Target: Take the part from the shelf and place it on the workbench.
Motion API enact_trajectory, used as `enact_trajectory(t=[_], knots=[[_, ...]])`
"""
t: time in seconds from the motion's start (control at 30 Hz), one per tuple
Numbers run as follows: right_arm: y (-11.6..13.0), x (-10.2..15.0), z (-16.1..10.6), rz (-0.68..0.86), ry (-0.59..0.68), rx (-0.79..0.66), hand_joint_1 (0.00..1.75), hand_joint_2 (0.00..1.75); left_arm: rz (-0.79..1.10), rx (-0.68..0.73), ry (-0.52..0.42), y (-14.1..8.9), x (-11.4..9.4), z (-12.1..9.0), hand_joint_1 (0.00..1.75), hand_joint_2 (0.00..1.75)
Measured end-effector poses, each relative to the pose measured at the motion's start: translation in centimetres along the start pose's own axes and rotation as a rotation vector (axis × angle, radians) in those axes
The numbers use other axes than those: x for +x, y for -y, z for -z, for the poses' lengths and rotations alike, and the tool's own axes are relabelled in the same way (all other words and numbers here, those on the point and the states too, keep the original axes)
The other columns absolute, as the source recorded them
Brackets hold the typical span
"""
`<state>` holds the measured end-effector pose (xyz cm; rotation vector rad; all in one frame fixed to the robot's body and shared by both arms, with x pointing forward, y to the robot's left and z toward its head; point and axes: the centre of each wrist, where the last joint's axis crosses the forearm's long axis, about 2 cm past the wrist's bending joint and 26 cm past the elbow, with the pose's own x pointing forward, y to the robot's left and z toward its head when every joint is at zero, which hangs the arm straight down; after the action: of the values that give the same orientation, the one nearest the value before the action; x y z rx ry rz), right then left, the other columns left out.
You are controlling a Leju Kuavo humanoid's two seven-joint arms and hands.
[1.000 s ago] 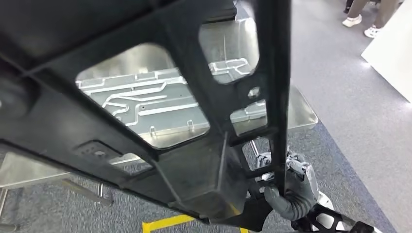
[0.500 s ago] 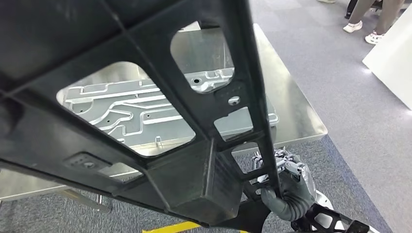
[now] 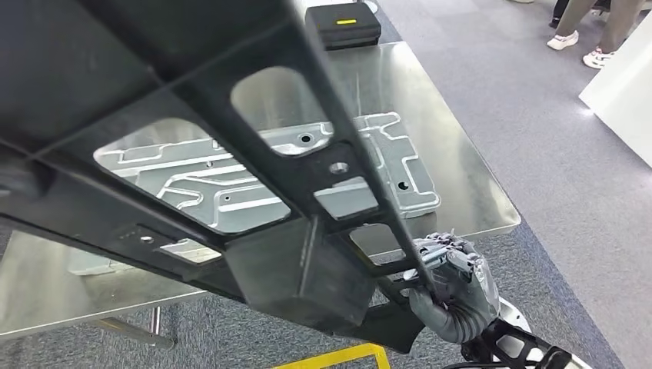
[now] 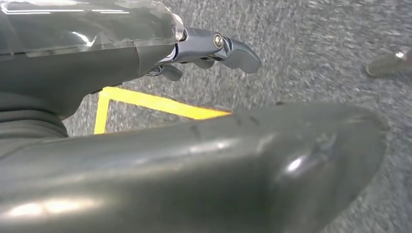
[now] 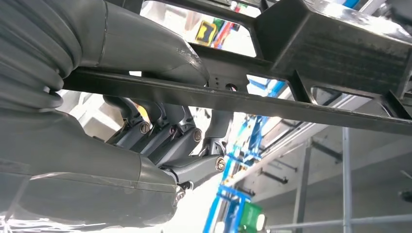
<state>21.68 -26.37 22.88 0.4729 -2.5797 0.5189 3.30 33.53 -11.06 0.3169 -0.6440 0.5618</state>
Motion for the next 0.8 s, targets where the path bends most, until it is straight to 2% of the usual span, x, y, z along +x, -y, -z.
enact_trajectory(t=[0.17,0.53,0.7,0.8], knots=[[1.1,-0.8,0.4,-0.140,-0.035,-0.049,1.69,1.75,0.007,-0.015,-0.001,-0.1,-0.1,0.0,0.00,0.00],[7.3,-7.3,2.3,-0.557,-0.189,-0.165,1.69,1.75,0.016,-0.042,0.025,0.0,0.7,0.4,0.00,0.00],[9.0,-9.7,3.3,-0.732,-0.271,-0.138,1.69,1.75,0.015,-0.054,0.033,0.0,0.7,0.5,0.00,0.00],[9.4,-11.2,5.0,-0.910,-0.300,-0.054,1.69,1.75,0.017,-0.059,0.040,0.0,0.8,0.5,0.00,0.00]])
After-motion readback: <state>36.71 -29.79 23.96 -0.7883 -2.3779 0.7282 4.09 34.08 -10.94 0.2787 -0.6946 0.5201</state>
